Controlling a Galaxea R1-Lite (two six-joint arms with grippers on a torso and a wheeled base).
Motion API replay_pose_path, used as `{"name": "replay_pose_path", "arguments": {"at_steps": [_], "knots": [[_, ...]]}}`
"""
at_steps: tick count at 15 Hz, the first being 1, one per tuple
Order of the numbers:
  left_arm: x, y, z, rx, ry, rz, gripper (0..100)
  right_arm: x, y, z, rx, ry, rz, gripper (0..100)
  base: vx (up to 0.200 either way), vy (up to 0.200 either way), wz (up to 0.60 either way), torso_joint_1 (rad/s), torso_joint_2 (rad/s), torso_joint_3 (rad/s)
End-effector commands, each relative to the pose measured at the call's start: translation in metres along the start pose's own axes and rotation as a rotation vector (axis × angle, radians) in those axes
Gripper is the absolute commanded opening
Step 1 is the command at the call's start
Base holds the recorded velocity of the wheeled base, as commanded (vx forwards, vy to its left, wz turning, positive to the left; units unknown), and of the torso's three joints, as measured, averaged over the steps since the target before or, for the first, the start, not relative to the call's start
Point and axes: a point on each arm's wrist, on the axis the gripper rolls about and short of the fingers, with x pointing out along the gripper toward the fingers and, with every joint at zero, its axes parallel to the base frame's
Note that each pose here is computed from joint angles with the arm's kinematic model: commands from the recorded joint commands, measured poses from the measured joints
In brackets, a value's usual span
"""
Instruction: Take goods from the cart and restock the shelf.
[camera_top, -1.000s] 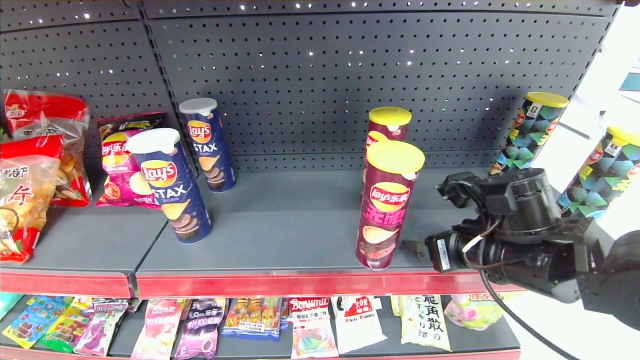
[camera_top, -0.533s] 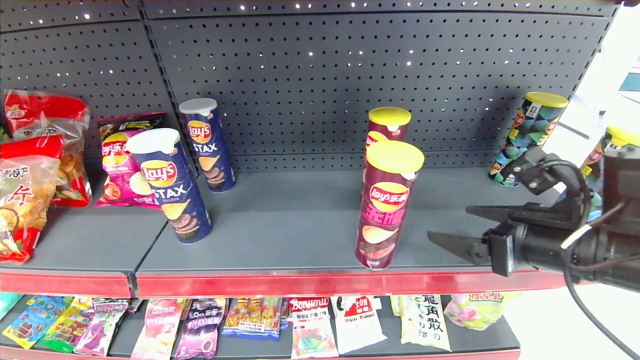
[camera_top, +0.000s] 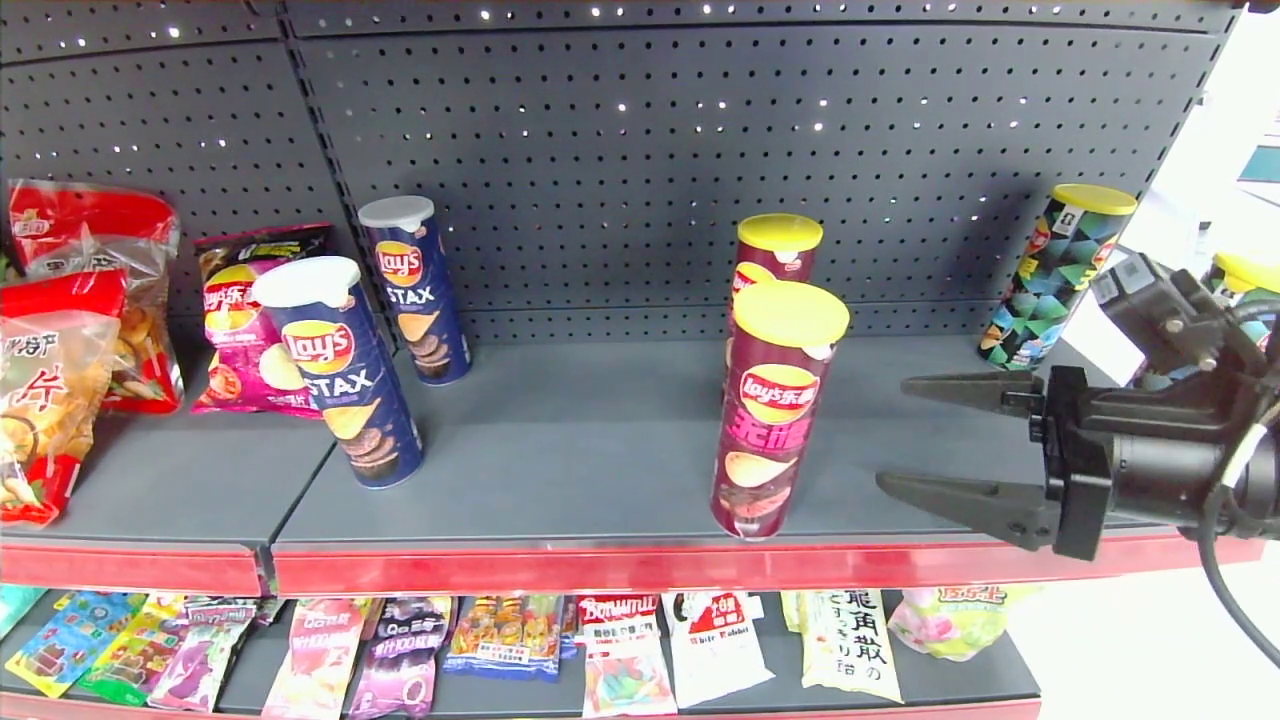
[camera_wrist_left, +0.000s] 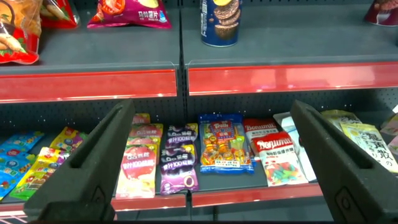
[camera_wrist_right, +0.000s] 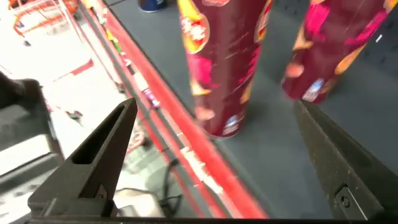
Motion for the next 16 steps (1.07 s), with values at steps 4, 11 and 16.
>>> {"name": "replay_pose_path", "arguments": {"at_steps": [4, 11, 16], "knots": [[0.000, 0.000, 0.000, -0.001, 0.000, 0.000, 100, 0.018, -0.012, -0.005, 0.004, -0.014, 0.175, 100, 0.000, 0.000, 0.00, 0.000, 0.00, 0.000], [0.000, 0.000, 0.000, -0.001, 0.000, 0.000, 100, 0.037, -0.026, -0.001, 0.006, -0.018, 0.209, 100, 0.000, 0.000, 0.00, 0.000, 0.00, 0.000], [0.000, 0.000, 0.000, -0.001, 0.000, 0.000, 100, 0.047, -0.029, 0.006, -0.010, -0.031, 0.227, 100, 0.000, 0.000, 0.00, 0.000, 0.00, 0.000]]}}
